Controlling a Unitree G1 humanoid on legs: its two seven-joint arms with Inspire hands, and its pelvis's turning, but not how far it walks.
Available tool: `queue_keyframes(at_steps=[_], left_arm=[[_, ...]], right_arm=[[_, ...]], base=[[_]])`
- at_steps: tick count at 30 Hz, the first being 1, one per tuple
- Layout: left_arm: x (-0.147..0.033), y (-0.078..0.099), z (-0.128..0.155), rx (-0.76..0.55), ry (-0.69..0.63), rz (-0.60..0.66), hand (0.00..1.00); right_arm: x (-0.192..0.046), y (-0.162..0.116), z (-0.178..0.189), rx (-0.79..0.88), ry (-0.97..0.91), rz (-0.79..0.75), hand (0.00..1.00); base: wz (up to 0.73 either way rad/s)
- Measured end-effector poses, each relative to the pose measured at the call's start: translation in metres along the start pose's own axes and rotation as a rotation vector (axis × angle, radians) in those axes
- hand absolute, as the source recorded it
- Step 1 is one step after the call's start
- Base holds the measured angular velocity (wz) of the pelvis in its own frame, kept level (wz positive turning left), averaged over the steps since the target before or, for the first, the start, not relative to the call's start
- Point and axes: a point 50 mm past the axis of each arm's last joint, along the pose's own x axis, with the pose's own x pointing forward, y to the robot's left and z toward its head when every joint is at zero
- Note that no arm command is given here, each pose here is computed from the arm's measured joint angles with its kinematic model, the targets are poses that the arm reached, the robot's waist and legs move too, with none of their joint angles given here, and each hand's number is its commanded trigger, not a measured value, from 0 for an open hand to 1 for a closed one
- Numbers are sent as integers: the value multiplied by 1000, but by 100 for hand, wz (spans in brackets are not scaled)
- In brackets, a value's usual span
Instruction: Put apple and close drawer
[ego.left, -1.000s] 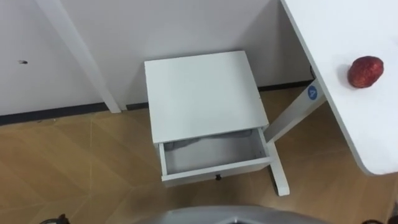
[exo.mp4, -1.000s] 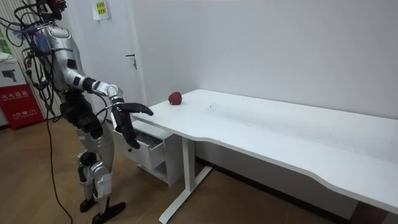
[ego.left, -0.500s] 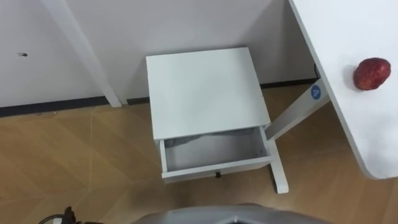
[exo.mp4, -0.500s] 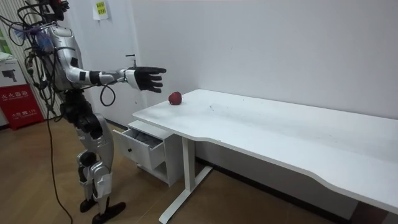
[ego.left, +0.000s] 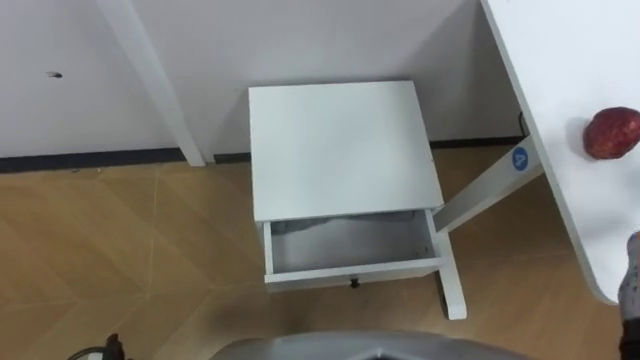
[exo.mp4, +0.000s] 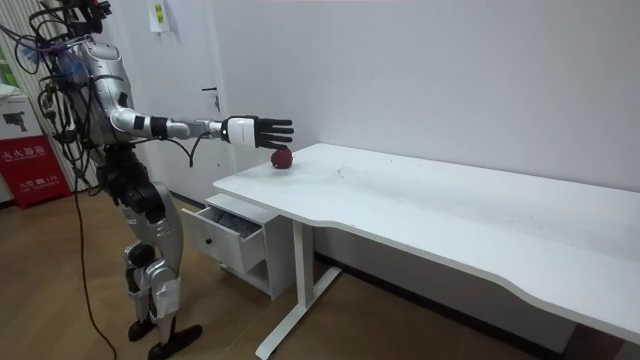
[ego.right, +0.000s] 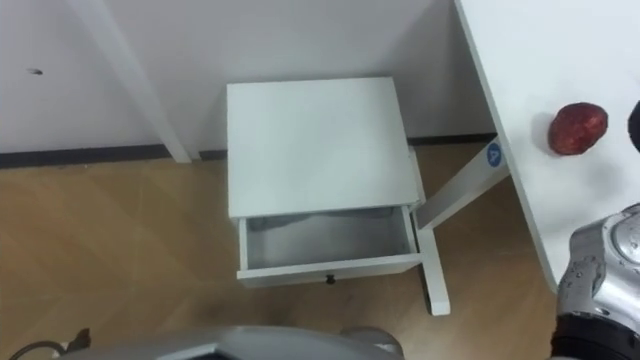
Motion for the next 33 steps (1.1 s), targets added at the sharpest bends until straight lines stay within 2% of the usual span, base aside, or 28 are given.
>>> queue_keyframes(at_steps=[7, 12, 20, 26, 33], left_arm=[[1, 1, 2, -1, -5, 3, 0], [1, 1, 1, -4, -3, 3, 0], [1, 1, 4, -4, -9, 1, 0], [1, 1, 3, -15, -6, -9, 0], [1, 1, 1, -11, 8, -16, 0]], right_arm=[[0, 13, -3, -113, -20, 176, 0], [7, 12, -9, -191, 17, 234, 0], [2, 19, -29, -351, 54, 344, 0], [3, 18, -32, -361, 78, 378, 0], [3, 5, -53, -407, 180, 372, 0]], base=[[0], [0], [0], [0], [0]])
